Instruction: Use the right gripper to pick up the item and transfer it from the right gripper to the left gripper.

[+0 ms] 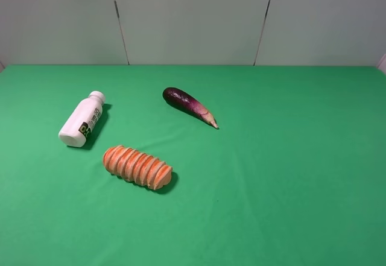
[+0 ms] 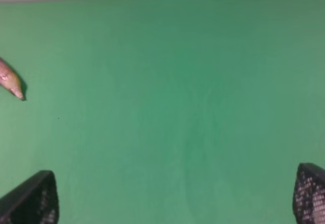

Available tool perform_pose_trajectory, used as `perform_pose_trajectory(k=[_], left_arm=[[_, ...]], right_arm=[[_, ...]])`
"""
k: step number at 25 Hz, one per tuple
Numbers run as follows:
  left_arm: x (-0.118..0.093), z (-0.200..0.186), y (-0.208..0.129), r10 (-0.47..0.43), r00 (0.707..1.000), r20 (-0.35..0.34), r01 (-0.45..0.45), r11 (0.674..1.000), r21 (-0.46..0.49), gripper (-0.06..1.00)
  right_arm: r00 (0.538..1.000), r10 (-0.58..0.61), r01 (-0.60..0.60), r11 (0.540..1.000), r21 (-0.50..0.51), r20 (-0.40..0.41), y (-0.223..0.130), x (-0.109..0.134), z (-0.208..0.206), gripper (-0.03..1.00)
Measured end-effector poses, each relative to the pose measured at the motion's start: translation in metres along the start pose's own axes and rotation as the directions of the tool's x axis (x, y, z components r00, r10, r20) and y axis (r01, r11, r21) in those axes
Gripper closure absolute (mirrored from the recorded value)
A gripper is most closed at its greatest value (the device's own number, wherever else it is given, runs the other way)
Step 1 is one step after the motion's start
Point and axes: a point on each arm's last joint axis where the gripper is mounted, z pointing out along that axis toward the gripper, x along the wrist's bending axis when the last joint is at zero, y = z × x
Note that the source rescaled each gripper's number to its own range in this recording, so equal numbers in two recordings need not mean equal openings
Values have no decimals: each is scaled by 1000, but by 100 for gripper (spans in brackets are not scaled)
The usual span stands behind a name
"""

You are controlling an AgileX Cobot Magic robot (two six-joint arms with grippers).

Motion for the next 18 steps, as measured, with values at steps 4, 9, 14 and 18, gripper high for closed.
perform_pose_trajectory(k=[4,9,14,18], left_arm=[[0,0,0,0,1000,0,0,1000,0,-6],[0,0,0,0,1000,0,0,1000,0,-6],[0,0,0,0,1000,0,0,1000,0,-6],[0,0,0,0,1000,0,0,1000,0,-6]], right_arm=[[1000,0,0,1000,0,0,0,0,0,-3],[1000,0,0,1000,0,0,0,0,0,-3],[1000,0,0,1000,0,0,0,0,0,-3],[1000,0,0,1000,0,0,0,0,0,-3]])
